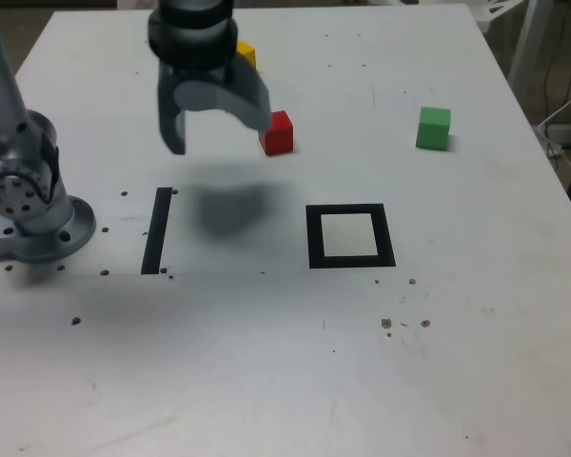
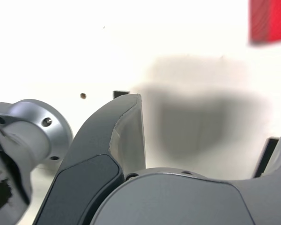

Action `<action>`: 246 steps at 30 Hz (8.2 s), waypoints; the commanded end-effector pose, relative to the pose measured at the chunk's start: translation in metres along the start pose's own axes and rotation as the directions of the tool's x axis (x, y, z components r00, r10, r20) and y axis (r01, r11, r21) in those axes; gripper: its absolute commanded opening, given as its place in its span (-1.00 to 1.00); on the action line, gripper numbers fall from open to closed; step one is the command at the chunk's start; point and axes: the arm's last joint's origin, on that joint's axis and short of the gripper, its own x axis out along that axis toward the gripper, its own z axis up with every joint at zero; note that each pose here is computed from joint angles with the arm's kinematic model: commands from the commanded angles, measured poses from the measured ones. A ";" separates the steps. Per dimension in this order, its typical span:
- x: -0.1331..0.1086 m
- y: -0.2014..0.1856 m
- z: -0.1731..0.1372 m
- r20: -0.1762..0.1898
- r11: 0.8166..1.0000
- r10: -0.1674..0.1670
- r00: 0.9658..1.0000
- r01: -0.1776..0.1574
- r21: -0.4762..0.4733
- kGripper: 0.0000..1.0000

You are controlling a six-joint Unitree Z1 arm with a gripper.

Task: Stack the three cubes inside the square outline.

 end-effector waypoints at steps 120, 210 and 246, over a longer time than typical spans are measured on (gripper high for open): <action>0.001 -0.091 0.124 0.018 0.987 -0.053 0.998 0.049 0.156 -0.41; 0.003 0.071 0.066 -0.036 0.992 0.012 0.999 -0.016 -0.122 1.00; 0.080 0.273 0.050 -0.105 0.914 -0.145 0.984 0.093 -0.394 0.98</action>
